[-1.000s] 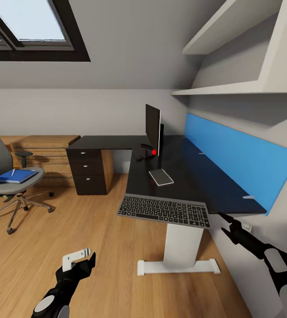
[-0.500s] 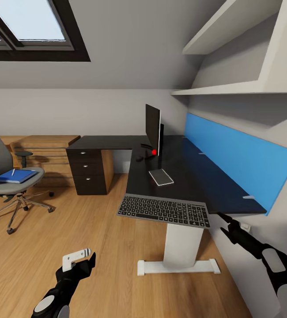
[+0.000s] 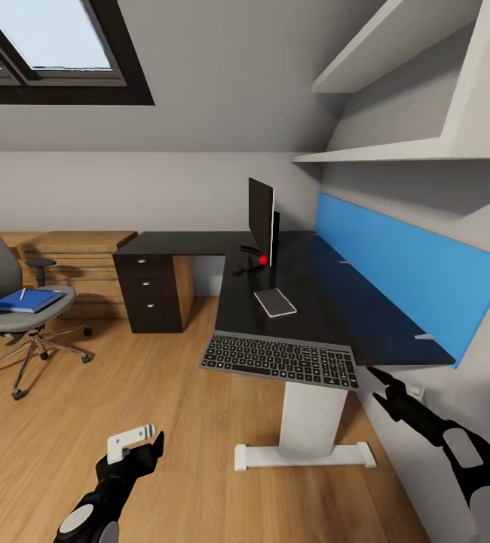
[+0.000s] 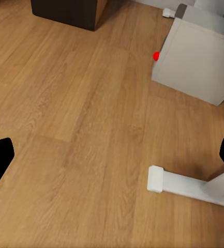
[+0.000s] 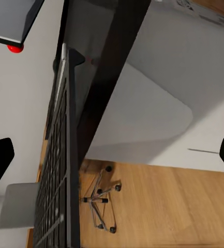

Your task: In the bedroom, organize the workspace by keeping the computer under the desk, ensuring the monitor is on the desk, placing the keyboard on the desk next to the monitor, placing the mouse on the desk next to the keyboard, moving the folder from the swivel chair onto the desk next to the mouse, stacking the notebook on top of the folder with the pen on top of the notebook, and positioning the swivel chair next to the desk.

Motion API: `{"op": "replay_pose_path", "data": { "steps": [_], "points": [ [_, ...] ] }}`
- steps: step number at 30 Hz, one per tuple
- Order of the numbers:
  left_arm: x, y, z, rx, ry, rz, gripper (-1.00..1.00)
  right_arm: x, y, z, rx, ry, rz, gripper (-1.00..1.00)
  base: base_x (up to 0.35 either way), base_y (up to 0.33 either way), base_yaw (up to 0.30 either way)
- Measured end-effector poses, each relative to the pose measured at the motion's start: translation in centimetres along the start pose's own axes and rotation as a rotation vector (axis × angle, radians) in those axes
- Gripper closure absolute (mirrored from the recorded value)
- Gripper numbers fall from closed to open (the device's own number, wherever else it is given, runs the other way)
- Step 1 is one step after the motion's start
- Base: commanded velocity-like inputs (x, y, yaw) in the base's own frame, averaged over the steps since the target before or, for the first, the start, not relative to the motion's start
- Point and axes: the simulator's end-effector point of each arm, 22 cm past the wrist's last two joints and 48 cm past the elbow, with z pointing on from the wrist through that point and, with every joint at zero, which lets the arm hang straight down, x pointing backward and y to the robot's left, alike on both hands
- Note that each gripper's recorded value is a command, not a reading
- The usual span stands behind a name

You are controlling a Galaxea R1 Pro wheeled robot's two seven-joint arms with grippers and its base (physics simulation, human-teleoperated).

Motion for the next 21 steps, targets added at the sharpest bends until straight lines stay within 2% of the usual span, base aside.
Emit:
{"op": "replay_pose_path", "data": {
  "steps": [5, 13, 21],
  "points": [
    [0.1, 0.0, 0.0, 0.001, 0.002, 0.001, -1.00, 0.4, -0.2, 0.1, 0.002, 0.005, 0.007, -1.00, 0.000, 0.000, 0.000],
    [0.1, 0.0, 0.0, 0.001, 0.003, 0.001, -1.00, 3.2, 0.3, 1.4, -0.015, 0.035, 0.033, -1.00, 0.000, 0.000, 0.000],
    [0.2, -0.1, 0.0, 0.001, 0.004, 0.001, -1.00, 3.7, 0.5, 1.7, -0.019, 0.037, 0.036, -1.00, 0.000, 0.000, 0.000]
  ]
}}
